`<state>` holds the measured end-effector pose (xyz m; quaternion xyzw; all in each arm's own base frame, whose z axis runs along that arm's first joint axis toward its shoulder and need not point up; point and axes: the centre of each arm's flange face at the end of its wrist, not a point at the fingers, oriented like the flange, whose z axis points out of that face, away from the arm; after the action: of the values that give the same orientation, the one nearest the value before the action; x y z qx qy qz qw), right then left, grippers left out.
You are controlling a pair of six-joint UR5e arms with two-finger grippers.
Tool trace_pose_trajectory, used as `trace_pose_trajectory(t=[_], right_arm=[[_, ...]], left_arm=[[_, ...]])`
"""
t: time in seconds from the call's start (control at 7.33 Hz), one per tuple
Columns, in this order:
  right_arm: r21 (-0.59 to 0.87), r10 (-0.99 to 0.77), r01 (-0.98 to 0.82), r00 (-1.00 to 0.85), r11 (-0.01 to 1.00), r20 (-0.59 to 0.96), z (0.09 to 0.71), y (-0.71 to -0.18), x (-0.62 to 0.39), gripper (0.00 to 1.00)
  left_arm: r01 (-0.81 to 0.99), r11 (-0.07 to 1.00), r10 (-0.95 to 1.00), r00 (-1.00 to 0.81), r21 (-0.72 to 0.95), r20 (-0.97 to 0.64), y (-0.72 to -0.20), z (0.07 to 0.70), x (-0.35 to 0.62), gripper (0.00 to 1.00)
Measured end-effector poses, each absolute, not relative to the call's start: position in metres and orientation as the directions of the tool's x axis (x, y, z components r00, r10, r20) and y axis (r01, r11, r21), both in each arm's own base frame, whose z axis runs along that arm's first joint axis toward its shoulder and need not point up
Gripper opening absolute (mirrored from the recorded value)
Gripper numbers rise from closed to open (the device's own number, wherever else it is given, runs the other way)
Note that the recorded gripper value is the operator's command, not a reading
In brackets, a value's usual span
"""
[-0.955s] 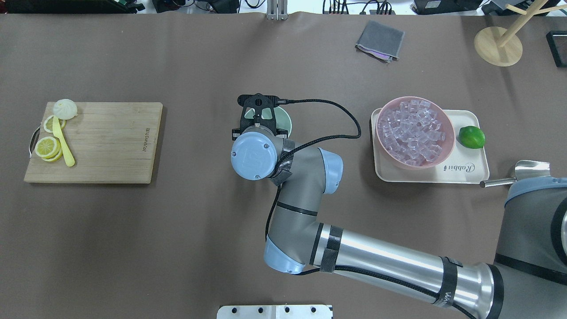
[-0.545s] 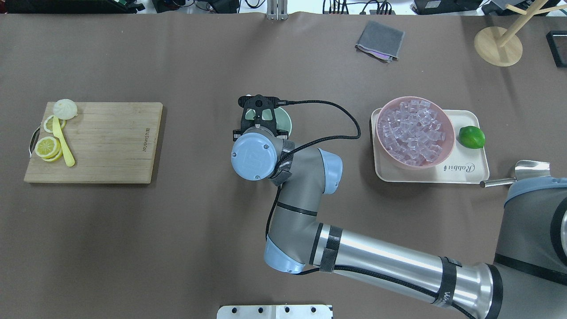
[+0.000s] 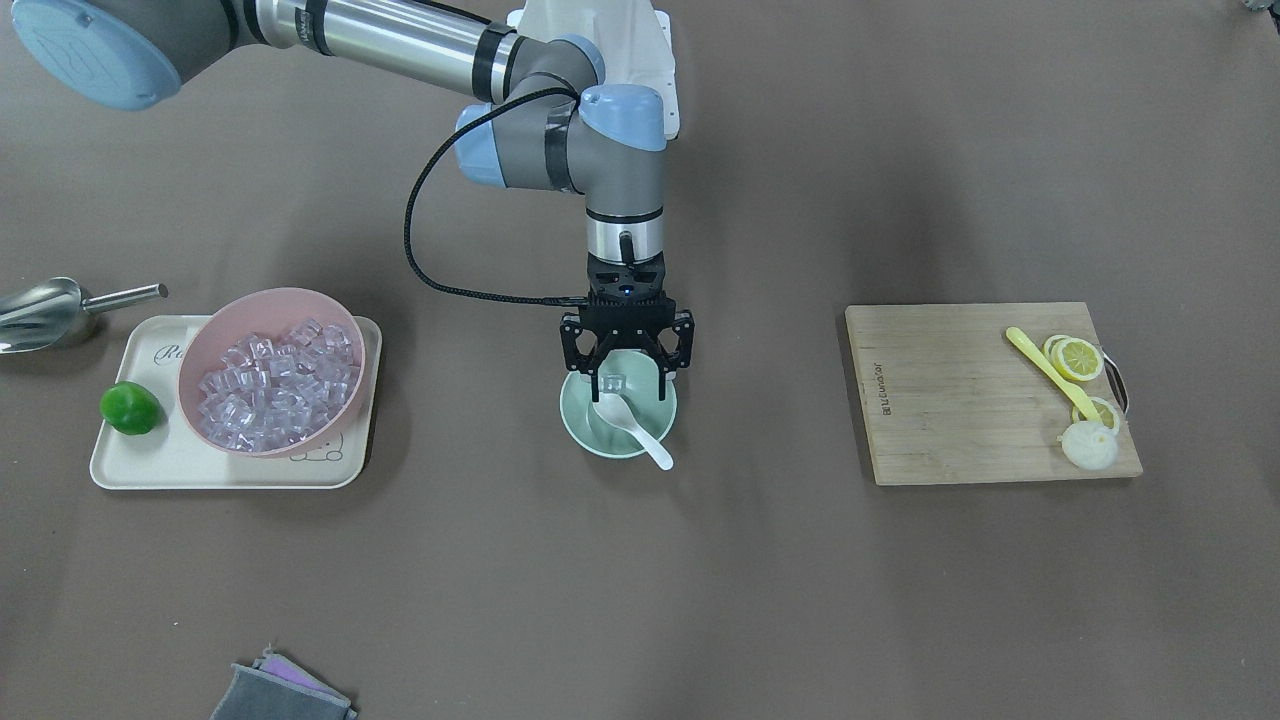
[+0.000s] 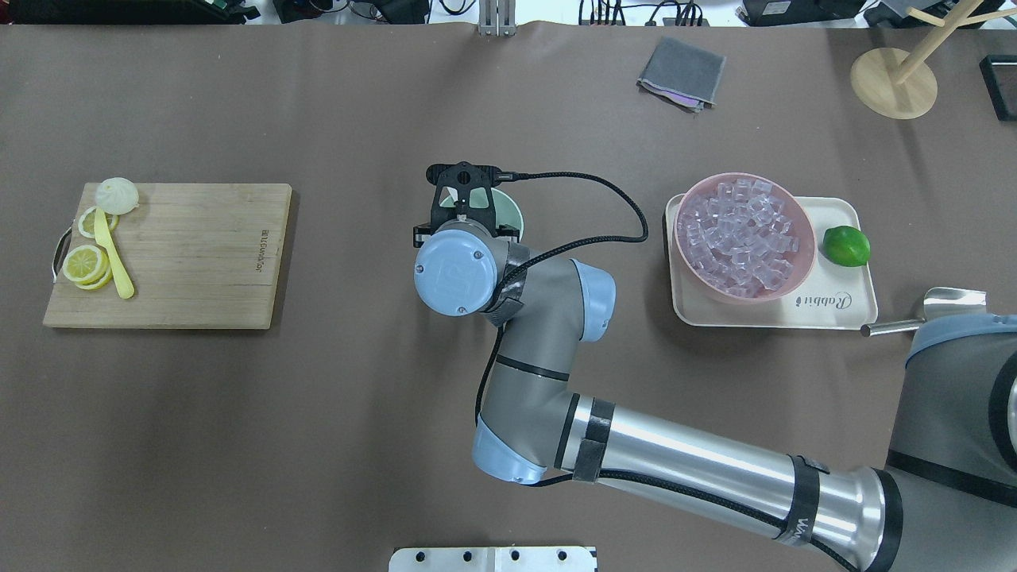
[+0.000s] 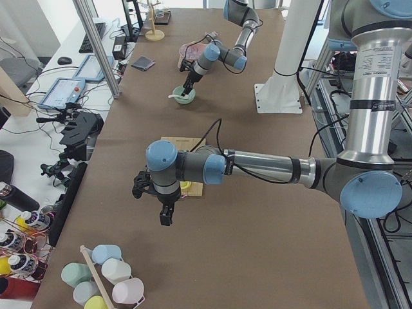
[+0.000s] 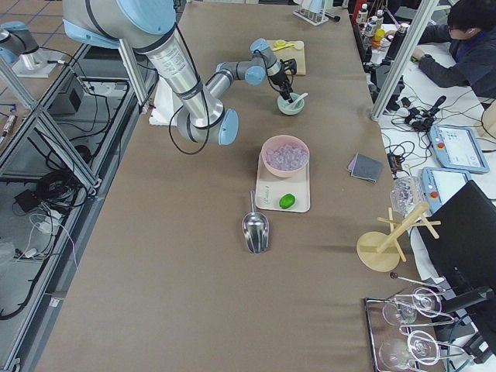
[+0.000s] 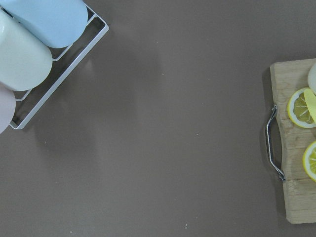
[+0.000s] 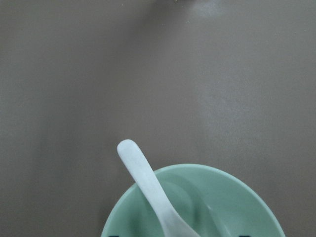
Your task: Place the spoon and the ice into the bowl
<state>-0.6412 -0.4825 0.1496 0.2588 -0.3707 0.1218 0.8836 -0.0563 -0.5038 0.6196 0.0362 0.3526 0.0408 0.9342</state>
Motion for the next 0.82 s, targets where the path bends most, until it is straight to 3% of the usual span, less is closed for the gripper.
trace_pose_trajectory(t=[0.27,0.55,0.82], right_arm=[[0.291,0.029,-0.364,0.667,0.885,0.745,0.144,-0.509,-0.601,0.99],[0.182,0.039,-0.287,0.624,0.940,0.780,0.181,-0.529,-0.524,1.00],[0.229,-0.026,-0.210,0.679,0.951,0.733,0.235,-0.543,-0.427,1.00]], left_arm=[[-0.047,0.998,0.066,0.748,0.046,-0.660,-0.487,0.638,-0.057,1.00],[-0.045,0.999,0.029,0.748,-0.008,-0.663,-0.465,0.656,-0.058,1.00],[-0.040,0.999,0.017,0.748,-0.020,-0.663,-0.460,0.659,-0.058,1.00]])
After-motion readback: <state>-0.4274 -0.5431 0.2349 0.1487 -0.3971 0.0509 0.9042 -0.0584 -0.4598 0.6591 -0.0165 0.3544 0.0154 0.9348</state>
